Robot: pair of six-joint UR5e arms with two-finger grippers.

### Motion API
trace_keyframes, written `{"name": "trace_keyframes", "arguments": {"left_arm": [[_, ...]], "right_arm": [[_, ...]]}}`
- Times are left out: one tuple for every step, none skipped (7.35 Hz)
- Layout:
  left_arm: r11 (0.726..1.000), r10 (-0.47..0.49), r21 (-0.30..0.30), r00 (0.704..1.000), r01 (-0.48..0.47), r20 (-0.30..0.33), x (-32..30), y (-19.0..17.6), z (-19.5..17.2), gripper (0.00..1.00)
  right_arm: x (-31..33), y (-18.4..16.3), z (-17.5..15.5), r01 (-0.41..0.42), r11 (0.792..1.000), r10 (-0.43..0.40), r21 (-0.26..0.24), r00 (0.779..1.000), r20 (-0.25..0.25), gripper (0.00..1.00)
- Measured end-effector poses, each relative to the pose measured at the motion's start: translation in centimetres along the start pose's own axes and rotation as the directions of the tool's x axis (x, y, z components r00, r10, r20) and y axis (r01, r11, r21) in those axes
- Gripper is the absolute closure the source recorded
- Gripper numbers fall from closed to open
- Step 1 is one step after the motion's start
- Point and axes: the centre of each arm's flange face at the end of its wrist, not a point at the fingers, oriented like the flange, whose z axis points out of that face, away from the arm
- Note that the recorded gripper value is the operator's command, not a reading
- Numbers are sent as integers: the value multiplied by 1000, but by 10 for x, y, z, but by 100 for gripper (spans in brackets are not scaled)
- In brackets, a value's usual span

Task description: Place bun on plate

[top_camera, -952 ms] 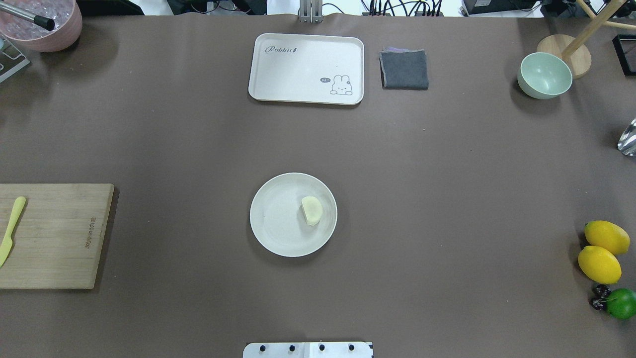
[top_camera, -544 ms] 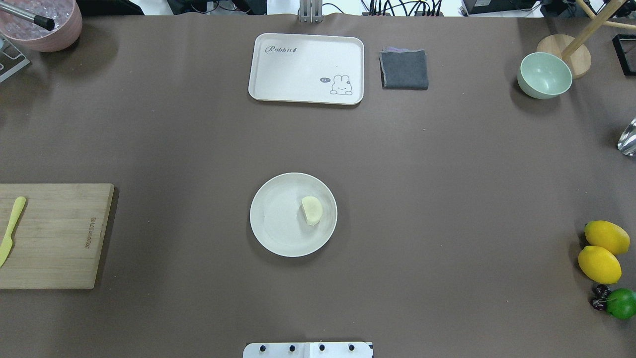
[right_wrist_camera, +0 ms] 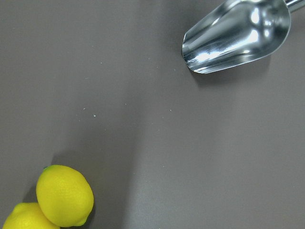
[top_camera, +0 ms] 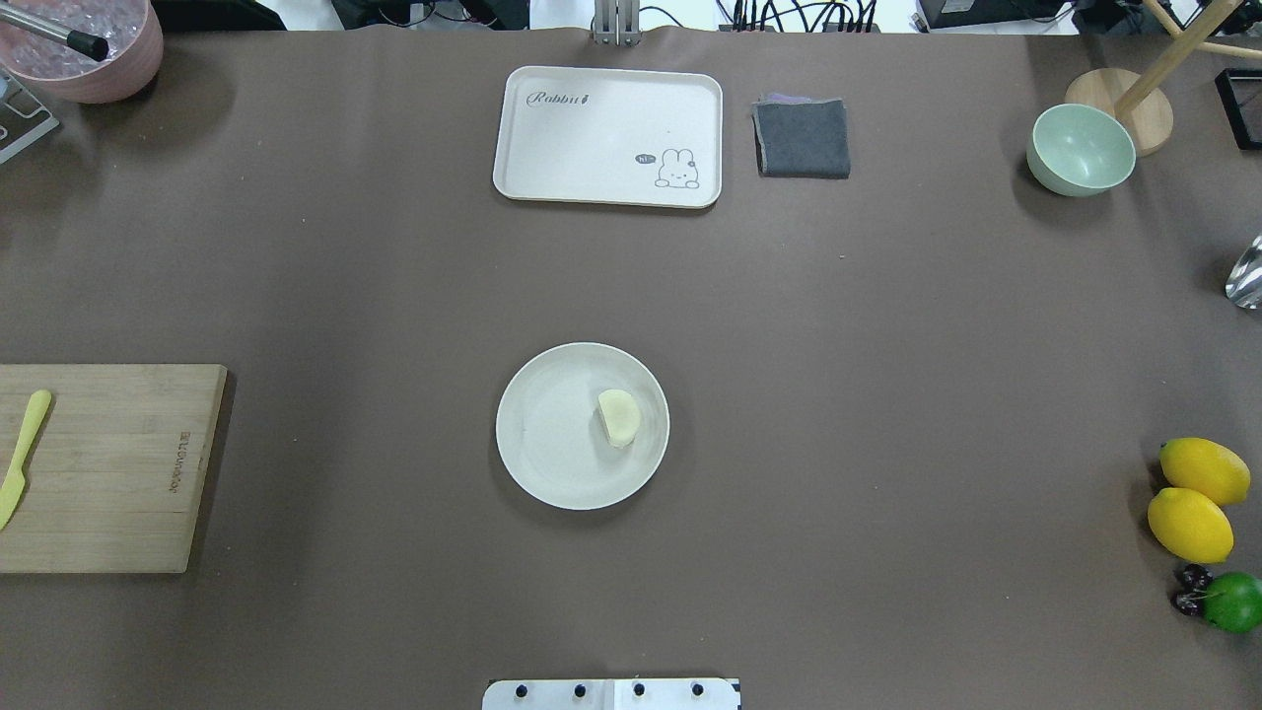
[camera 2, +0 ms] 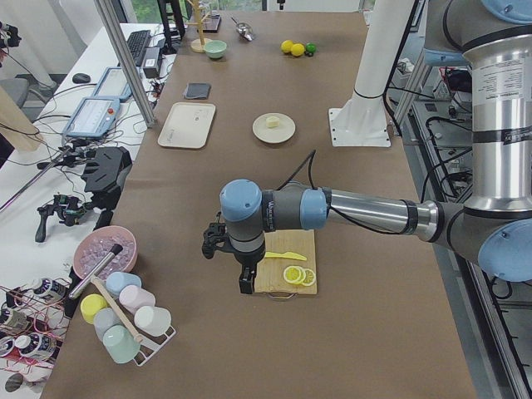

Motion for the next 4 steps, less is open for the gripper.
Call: {"name": "trace_keyframes", "arguments": {"left_arm": [[1000,3,6,1000,-3,-4,1,2,-2,3],[1000,6,10,1000,-6,-4,2,2,-3,3],[1000,6,10,1000,-6,-3,2,2,-3,3],[1000,4,8,1000,-4,-3,1,3,-2,3]], "right_arm": [[3,3,-1,-7,1000,7,1,1000,-2,0],[5,4,-2,-13,1000,13,5,1000,-4,0],[6,5,-4,-18,1000,18,9,1000,-4,0],[7,6,-4,-21,1000,21,11,1000,-2,0]]}}
